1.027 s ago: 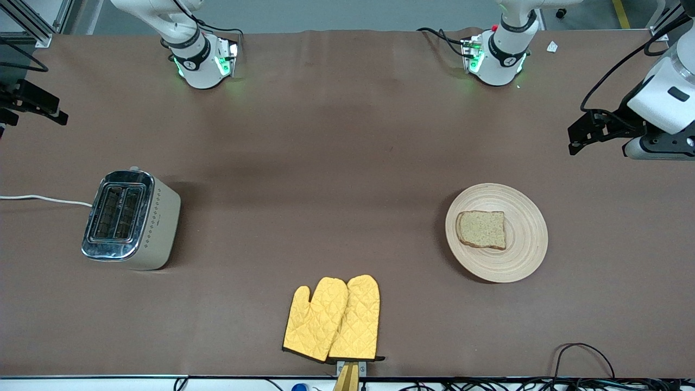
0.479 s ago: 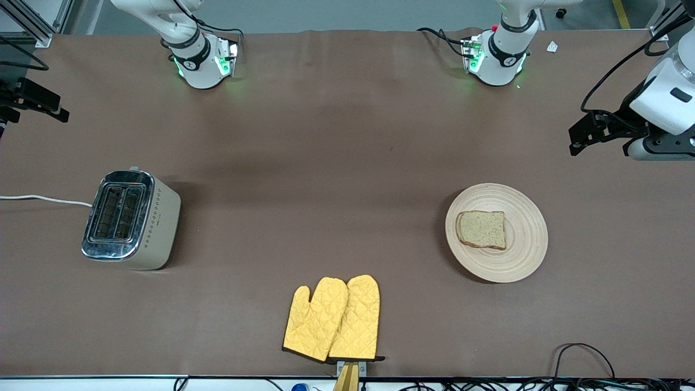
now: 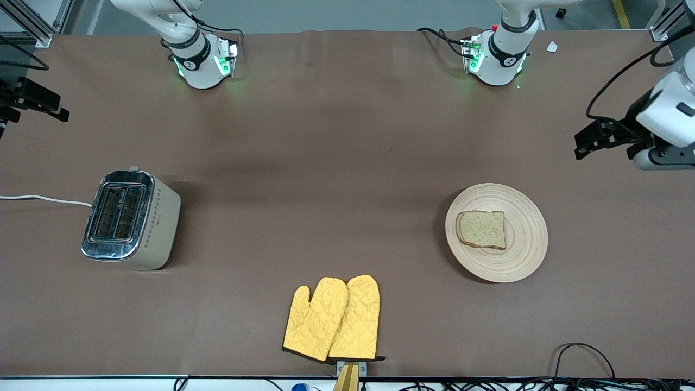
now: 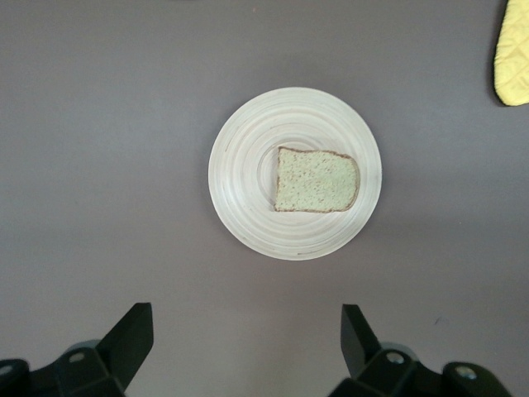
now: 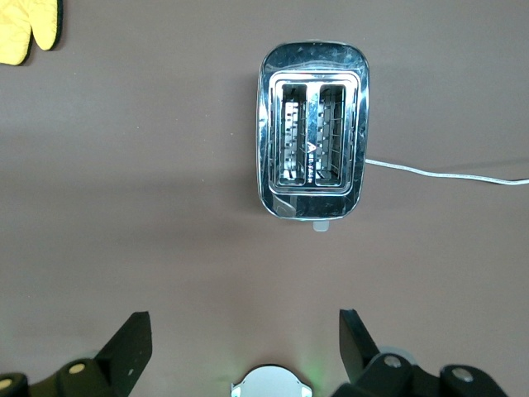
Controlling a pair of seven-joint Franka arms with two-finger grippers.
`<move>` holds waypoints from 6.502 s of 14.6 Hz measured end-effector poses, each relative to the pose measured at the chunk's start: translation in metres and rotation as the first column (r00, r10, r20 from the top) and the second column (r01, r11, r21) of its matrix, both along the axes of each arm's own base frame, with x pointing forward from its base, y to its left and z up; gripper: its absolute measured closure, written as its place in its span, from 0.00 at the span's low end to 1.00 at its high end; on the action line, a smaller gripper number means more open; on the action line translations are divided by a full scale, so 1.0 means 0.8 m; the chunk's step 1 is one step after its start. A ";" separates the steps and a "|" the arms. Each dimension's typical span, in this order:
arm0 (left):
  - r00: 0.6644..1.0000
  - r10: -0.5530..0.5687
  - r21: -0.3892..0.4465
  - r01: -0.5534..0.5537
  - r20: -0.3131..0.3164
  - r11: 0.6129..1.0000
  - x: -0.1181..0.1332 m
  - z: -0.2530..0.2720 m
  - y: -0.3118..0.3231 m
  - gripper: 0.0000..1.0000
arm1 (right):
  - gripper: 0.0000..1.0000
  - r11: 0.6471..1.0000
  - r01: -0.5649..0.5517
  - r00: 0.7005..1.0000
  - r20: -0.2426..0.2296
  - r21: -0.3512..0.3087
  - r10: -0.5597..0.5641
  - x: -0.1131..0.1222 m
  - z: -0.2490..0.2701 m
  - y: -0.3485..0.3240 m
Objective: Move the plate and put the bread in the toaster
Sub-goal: 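Reach the left gripper to the wooden plate rim and grip it, then slide the plate toward the toaster with the left gripper while the right gripper approaches, then release the plate with the left gripper while the right gripper grasps the bread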
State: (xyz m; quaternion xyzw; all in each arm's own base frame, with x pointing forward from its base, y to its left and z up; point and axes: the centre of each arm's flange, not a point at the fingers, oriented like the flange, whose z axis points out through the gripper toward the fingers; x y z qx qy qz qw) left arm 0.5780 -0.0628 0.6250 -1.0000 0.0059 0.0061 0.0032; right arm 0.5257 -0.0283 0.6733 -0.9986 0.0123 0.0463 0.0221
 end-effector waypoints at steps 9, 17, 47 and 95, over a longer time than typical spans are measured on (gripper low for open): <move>0.982 -0.064 -0.277 0.012 -0.178 0.961 0.066 -0.172 0.145 0.00 | 0.00 1.000 0.001 1.000 -0.001 0.000 -0.001 0.000 0.000 0.000; 0.968 -0.150 -0.531 0.021 -0.200 0.847 0.092 -0.404 0.256 0.00 | 0.00 1.000 0.001 1.000 -0.009 0.000 -0.001 -0.001 -0.001 0.000; 0.958 -0.276 -0.775 0.114 -0.080 0.621 0.098 -0.566 0.213 0.89 | 0.00 1.000 0.003 1.000 -0.015 0.002 -0.003 -0.001 -0.003 -0.002; 0.991 -0.047 -0.666 -0.047 -0.123 0.745 0.077 -0.500 -0.341 0.00 | 0.02 0.996 0.093 0.996 0.004 0.005 -0.093 0.070 -0.510 0.227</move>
